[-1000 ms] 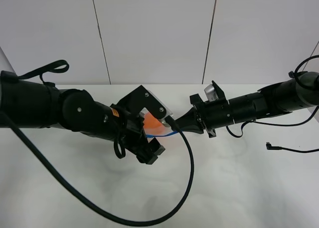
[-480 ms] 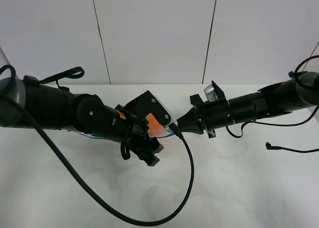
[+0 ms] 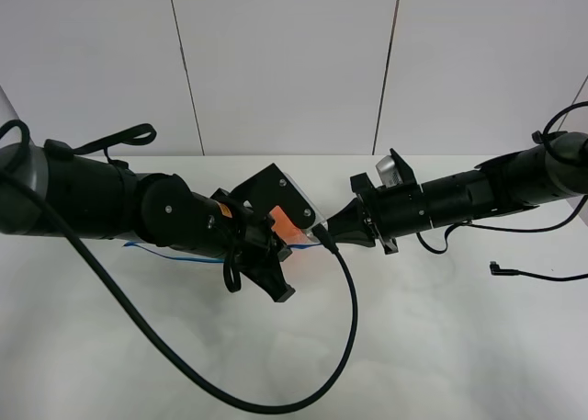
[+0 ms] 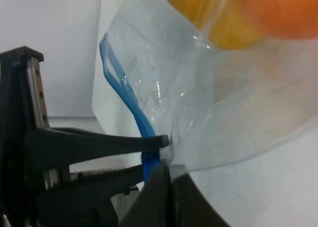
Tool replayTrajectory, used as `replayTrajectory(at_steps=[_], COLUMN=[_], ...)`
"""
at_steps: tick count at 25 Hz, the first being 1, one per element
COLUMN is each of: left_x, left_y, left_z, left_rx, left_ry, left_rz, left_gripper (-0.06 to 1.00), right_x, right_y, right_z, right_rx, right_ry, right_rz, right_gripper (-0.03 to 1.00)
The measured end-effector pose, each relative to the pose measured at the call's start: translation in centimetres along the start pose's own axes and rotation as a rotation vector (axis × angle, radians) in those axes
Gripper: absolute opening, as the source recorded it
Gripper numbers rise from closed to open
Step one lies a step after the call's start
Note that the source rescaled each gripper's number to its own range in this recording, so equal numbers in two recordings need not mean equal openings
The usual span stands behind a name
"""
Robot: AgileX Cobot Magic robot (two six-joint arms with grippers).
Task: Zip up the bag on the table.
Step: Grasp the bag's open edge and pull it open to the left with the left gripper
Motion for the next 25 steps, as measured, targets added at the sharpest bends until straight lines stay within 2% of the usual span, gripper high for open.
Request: replayTrajectory(at_steps=[7,14,18,25], left_x=[0.0,0.0,0.1,0.6], left_y=[-0.2,-0.4,-1.6,-4.7], left_z=[-0.2,-0.2,1.1,4.6], left_rx=[-0.126,-0.206,-0.18,-0.085], left_ry=[-0.019,-0.028,-0.017,0.033], left_rz=[0.023,0.039,0.071,0.143], left_gripper=[0.0,0.0,0.0,0.0], right_x=[0.0,0.0,0.0,0.0], right_y=[0.0,0.0,0.0,0.1], right_z=[0.0,0.0,0.0,0.0], right_rx=[0.0,0.0,0.0,-0.002], right_ry=[0.001,0.002,-0.001,-0.003], right_rz=[0.002,0.003,-0.001,-0.008], right_gripper=[0.0,0.0,0.0,0.0])
Point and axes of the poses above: a point on each arm's last joint axis where the gripper is mounted, x pointing back along that axis away from the gripper, z along the wrist's bending axis when the last joint is at zero, y = z × x, the point moved 1 cm from there along -x, pointing out along that axis toward the gripper, and after that the axes turned 15 degrees about -x, right-handed, at the moved point
